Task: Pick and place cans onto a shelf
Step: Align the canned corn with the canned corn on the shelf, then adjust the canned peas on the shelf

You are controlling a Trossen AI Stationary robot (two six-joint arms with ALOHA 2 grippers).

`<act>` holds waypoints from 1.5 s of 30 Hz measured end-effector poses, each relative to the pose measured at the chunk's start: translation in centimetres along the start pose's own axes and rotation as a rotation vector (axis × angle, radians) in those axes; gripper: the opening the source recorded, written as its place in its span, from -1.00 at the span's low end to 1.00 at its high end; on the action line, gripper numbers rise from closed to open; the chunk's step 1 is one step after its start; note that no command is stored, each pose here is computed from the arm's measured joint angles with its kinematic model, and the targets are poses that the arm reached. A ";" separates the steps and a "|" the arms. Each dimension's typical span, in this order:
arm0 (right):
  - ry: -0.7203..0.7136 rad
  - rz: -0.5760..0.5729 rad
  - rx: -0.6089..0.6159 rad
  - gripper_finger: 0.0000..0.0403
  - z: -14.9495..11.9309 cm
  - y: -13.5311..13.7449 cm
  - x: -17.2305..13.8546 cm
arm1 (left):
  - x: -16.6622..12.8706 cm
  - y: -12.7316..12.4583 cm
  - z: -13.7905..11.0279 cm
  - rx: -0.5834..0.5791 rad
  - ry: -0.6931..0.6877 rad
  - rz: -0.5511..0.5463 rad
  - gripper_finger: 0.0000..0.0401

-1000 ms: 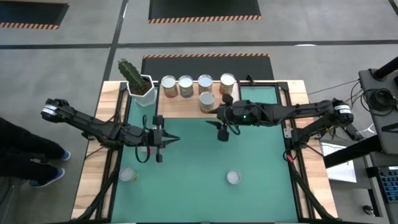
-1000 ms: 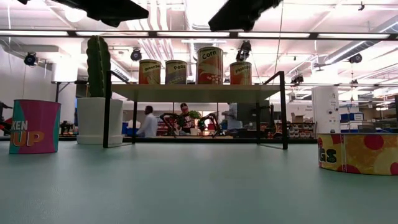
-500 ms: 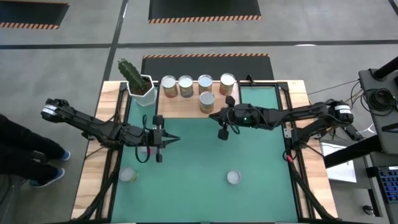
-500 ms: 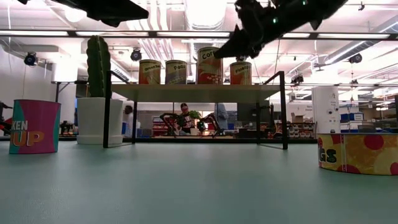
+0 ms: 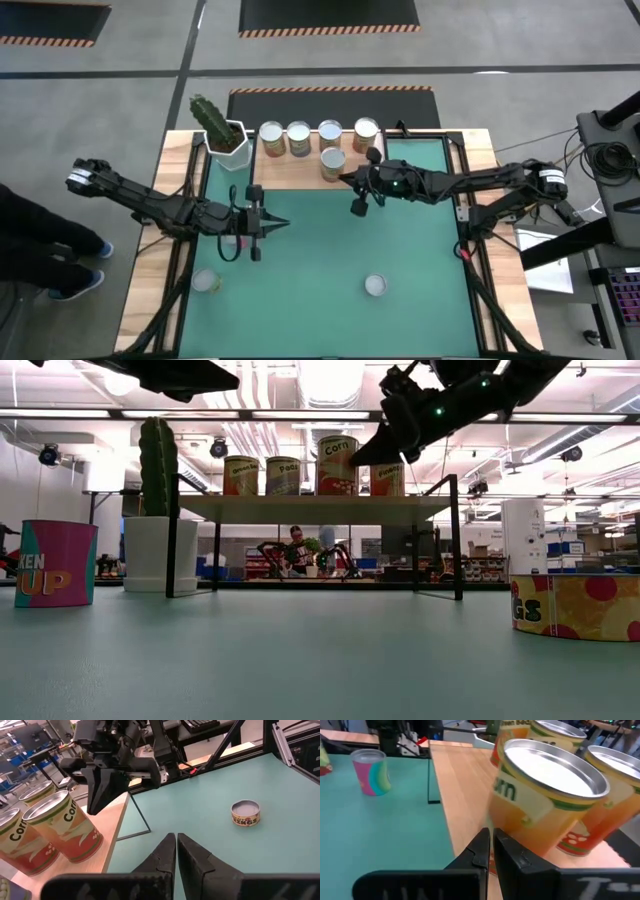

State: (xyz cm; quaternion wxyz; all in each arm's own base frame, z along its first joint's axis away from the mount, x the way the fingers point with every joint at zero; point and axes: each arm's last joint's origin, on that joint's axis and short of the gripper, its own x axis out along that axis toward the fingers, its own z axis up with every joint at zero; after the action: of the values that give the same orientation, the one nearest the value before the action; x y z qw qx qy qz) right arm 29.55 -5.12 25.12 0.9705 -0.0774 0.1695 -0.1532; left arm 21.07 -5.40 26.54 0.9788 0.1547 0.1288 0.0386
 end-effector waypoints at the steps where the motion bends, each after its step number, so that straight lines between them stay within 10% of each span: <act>1: 0.001 -0.003 -0.001 -0.94 0.0 -0.1 0.0 | 0.0 0.0 0.0 0.000 0.000 0.000 -1.00; 45: -0.040 0.039 0.009 -0.94 1.5 1.0 -0.8 | 0.0 0.0 0.0 -0.032 -0.001 0.000 -1.00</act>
State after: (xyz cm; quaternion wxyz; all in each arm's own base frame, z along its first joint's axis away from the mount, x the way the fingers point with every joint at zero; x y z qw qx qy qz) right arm 29.69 -3.75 26.56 0.9768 -0.0728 0.1506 -0.1334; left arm 21.06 -5.40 26.54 0.9812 0.1388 0.1276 0.0406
